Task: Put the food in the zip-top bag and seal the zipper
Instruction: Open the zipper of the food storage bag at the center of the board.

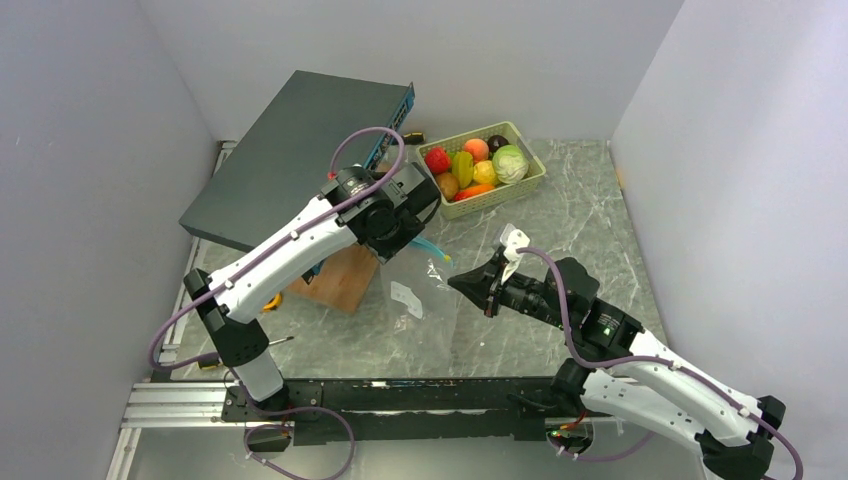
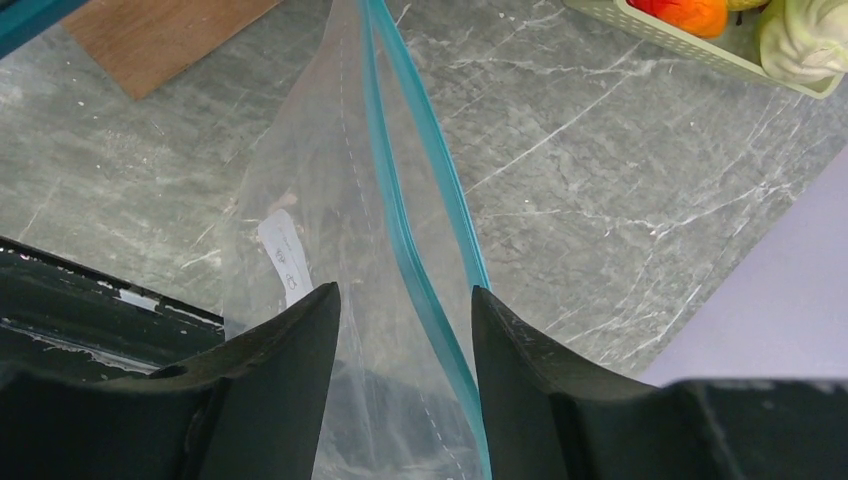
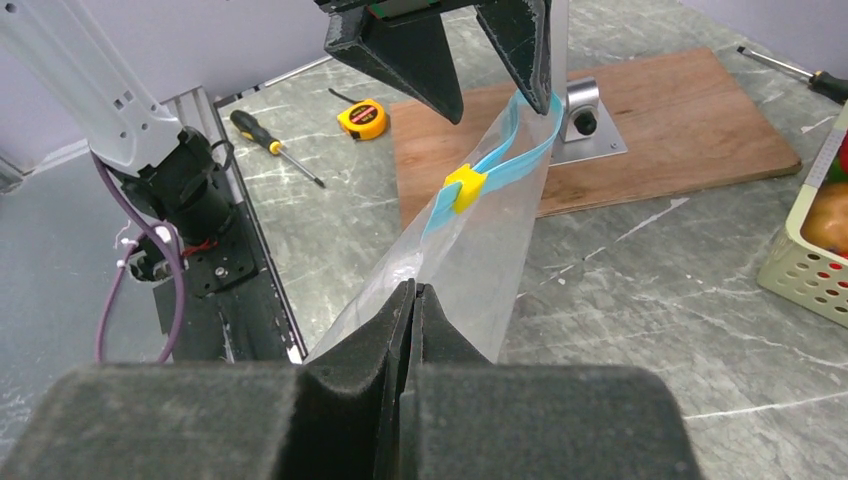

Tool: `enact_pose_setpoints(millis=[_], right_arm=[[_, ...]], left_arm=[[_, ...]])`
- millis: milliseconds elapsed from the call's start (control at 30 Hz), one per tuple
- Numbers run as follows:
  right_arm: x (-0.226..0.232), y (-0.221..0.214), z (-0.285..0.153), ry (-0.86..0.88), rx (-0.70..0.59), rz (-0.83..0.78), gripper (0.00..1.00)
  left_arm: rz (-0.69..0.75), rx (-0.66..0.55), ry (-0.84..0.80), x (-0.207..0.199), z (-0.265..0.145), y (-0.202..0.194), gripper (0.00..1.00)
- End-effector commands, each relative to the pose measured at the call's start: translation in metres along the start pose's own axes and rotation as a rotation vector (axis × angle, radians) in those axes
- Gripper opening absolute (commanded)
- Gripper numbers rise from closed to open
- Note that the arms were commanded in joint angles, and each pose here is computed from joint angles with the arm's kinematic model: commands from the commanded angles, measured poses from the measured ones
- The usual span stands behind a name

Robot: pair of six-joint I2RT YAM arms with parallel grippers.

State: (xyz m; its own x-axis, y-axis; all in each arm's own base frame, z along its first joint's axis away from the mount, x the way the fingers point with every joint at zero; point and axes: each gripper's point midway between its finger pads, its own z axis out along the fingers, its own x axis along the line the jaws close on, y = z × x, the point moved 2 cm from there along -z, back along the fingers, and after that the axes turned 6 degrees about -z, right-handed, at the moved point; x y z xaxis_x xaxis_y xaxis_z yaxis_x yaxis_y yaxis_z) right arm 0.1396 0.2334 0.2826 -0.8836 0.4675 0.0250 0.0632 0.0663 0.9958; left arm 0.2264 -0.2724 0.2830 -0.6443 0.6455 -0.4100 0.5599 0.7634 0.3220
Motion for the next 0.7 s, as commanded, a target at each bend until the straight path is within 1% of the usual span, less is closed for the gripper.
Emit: enact_pose_setpoints(millis=[0, 167, 267, 367, 567, 667], right_arm=[[0.005, 0.029, -0.002, 0.022, -0.103, -0.022, 0.0], [0.006, 0.03, -0.003, 0.023, -0.107, -0.025, 0.0], [0.008, 0.03, -0.004, 0.025, -0.109, -0.027, 0.0], [0.01, 0.029, -0.004, 0.031, -0.101, -0.026, 0.0], [0.016, 0.023, -0.005, 0.029, -0.08, -0.019, 0.0], [0.011, 0.018, -0.004, -0.014, -0.055, 0.008, 0.0]], left_arm=[[-0.004, -0.007, 0.003, -0.001, 0.002, -0.003, 0.54], [-0.022, 0.026, 0.03, 0.009, 0.012, -0.014, 0.45], [-0.026, 0.029, 0.009, 0.006, 0.011, -0.015, 0.42], [-0.02, 0.019, -0.003, 0.003, 0.01, -0.016, 0.37], [0.018, -0.025, -0.062, -0.004, 0.005, -0.009, 0.0], [0.061, -0.071, -0.126, -0.012, -0.003, -0.003, 0.0]])
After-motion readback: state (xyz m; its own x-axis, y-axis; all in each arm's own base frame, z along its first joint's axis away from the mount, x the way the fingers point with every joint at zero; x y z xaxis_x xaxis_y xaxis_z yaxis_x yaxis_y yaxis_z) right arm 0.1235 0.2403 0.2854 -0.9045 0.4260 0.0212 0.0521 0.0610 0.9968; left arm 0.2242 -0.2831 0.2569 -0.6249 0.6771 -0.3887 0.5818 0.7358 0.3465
